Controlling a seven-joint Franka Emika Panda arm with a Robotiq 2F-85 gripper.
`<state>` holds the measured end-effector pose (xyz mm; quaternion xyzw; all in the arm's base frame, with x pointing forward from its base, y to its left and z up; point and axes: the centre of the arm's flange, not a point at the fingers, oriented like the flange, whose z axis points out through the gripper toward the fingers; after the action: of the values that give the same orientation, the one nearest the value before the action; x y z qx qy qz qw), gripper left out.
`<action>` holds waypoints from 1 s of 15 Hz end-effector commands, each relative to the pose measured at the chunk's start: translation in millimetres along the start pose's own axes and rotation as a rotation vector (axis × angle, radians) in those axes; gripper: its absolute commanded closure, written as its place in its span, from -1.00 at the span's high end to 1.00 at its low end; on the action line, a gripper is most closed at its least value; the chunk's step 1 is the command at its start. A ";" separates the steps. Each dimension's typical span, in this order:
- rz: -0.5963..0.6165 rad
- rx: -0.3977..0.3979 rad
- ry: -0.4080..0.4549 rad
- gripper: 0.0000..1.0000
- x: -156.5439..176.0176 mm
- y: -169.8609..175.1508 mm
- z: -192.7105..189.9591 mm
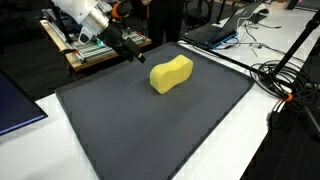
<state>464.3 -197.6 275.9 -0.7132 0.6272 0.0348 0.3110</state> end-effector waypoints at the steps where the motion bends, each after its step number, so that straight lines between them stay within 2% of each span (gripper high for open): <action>1: -0.056 0.066 0.011 1.00 -9.7 38.4 8.8; 8: -0.089 0.224 -0.026 1.00 -16.3 86.0 26.0; 12: -0.141 0.280 0.024 1.00 -29.8 98.9 38.9; 15: -0.218 0.287 0.059 1.00 -45.2 99.6 50.2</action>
<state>388.0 -161.5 215.3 -0.7116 0.5746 -0.0746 0.3974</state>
